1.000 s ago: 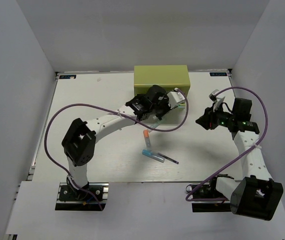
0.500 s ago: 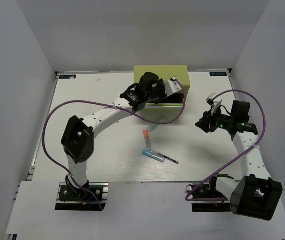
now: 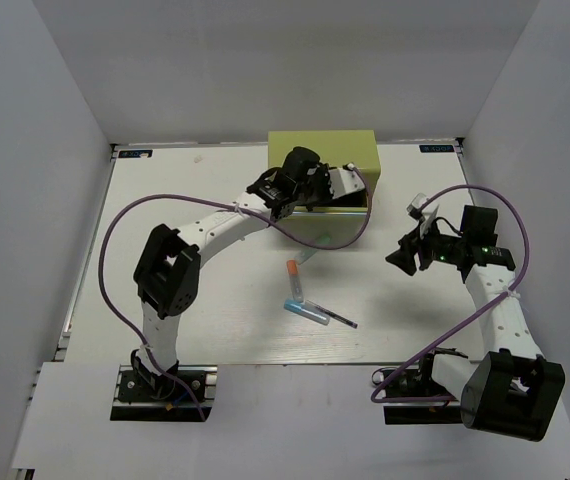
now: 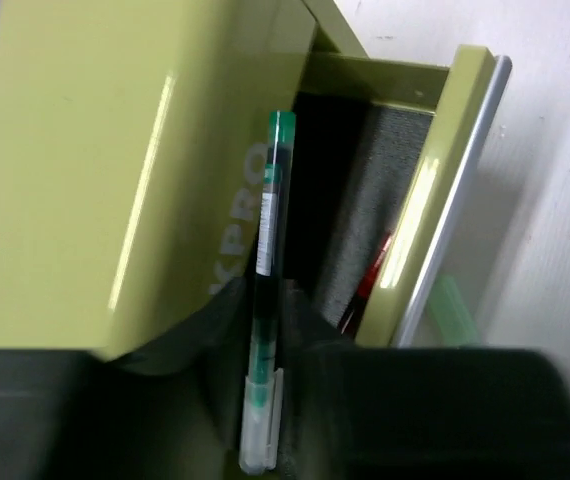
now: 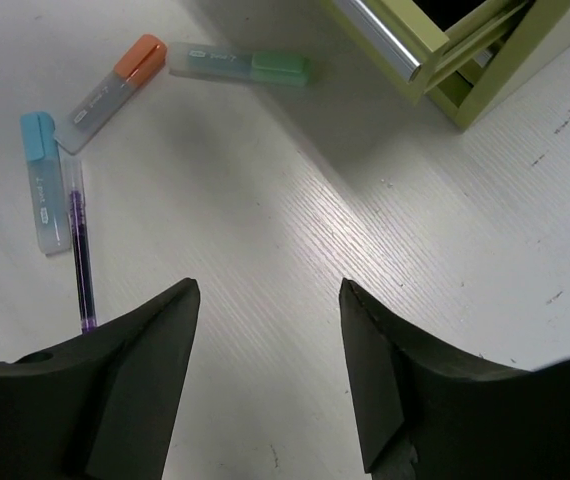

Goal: Sort the stationery into containers
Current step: Place the stationery into the container, then grab a piece of stationery with the right arm

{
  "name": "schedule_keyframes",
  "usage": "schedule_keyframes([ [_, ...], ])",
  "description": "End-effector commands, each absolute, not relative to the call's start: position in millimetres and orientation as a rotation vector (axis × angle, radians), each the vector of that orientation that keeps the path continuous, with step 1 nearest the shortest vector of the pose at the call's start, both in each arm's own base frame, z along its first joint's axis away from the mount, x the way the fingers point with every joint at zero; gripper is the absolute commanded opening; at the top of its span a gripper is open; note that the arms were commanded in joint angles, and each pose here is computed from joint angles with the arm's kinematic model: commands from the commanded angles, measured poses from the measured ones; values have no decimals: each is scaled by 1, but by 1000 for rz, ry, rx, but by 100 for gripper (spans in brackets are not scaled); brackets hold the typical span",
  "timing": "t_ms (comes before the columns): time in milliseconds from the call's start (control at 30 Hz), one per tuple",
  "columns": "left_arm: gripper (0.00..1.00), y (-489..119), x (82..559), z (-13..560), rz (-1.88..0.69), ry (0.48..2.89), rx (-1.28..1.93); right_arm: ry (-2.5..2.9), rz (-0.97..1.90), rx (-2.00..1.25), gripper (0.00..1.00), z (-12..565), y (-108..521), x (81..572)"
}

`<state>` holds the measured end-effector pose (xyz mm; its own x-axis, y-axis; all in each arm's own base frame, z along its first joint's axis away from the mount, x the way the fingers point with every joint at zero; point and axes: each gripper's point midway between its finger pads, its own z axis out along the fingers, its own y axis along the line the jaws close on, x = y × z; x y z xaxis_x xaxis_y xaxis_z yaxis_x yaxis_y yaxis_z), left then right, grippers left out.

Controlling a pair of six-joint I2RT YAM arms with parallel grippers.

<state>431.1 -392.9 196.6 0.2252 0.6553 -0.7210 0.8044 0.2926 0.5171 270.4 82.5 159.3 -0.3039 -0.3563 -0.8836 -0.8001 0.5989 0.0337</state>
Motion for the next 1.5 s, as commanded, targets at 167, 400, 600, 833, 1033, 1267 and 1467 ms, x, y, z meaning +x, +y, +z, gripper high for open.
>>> schedule_keyframes([
  [167,50,-391,431,244,-143,1435,1321,1774,746,-1084,90,165,107,246],
  [400,74,-385,424,289,-195,1476,1145,1732,848,-1198,90,154,123,220],
  [600,94,-357,381,317,-424,1672,839,1706,1015,-1289,90,143,144,195],
  [833,100,-305,317,266,-680,1966,414,1801,902,-1458,59,105,167,190],
  [1033,100,-265,283,186,-718,2167,-16,1889,789,-1577,51,73,179,185],
  [1267,100,-240,276,162,-620,2246,-214,1955,637,-1614,55,51,193,189],
  [1467,100,-230,275,154,-569,2267,-289,2020,567,-1592,57,37,201,189],
])
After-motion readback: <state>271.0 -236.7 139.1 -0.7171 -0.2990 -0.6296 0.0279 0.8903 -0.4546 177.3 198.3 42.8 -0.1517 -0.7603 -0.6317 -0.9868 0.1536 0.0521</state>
